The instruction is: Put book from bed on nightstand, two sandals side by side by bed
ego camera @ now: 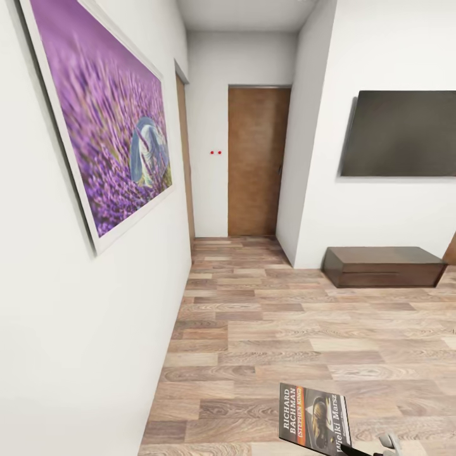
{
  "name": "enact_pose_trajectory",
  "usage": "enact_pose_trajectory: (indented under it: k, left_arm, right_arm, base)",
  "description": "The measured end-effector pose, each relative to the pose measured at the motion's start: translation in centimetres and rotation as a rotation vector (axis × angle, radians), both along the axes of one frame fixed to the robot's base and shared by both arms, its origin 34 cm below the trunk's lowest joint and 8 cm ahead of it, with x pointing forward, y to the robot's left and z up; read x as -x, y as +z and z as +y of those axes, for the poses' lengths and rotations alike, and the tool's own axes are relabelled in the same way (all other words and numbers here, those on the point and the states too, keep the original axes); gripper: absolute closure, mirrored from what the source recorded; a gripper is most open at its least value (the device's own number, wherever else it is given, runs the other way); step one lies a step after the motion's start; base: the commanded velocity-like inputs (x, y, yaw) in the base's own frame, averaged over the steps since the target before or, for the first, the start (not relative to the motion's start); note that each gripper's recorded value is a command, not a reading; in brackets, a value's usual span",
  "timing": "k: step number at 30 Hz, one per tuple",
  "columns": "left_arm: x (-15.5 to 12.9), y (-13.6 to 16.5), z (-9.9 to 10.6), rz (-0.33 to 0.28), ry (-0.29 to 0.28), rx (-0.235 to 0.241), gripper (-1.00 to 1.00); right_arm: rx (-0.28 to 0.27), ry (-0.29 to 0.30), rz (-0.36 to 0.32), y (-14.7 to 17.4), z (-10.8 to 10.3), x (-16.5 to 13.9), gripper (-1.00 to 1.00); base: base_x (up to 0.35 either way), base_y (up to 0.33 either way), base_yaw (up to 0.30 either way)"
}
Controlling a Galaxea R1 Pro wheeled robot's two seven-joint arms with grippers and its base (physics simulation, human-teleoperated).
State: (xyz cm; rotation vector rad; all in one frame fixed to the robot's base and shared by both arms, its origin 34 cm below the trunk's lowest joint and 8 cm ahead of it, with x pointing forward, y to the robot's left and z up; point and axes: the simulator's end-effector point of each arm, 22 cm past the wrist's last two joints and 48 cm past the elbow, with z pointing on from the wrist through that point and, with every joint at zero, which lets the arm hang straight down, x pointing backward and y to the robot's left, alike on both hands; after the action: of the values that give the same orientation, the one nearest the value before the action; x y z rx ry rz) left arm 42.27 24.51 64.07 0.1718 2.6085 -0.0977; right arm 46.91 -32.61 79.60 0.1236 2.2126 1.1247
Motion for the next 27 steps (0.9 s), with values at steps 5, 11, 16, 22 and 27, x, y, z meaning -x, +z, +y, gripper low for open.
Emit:
enact_pose_trajectory:
  k: [5, 11, 16, 22, 27]
  left_arm:
    - [0.0, 0.0, 0.01, 0.0, 0.0, 0.0, -1.0]
    - [0.04, -0.03, 0.01, 0.001, 0.0, 0.0, -1.0]
    - [0.22, -0.2, 0.01, 0.007, -0.001, 0.0, -1.0]
    - [0.48, -0.45, 0.01, 0.015, 0.0, 0.0, -1.0]
    - [0.79, -0.7, 0.01, 0.024, 0.0, 0.0, -1.0]
  right_arm:
    - [0.0, 0.0, 0.0, 0.0, 0.0, 0.0, 1.0]
    - [0.001, 0.0, 0.002, -0.06, 0.01, 0.02, 1.0]
    - [0.001, 0.0, 0.008, -0.25, 0.0, 0.12, 1.0]
    - [0.0, 0.0, 0.016, -0.55, 0.01, 0.28, 1.0]
    - [0.0, 0.0, 0.024, -0.82, 0.01, 0.43, 1.0]
  base:
    - [0.0, 0.0, -0.126]
    - [0.0, 0.0, -0.013]
    - [0.0, 0.0, -0.001]
    - [0.0, 0.0, 0.0]
    - [0.0, 0.0, 0.0]
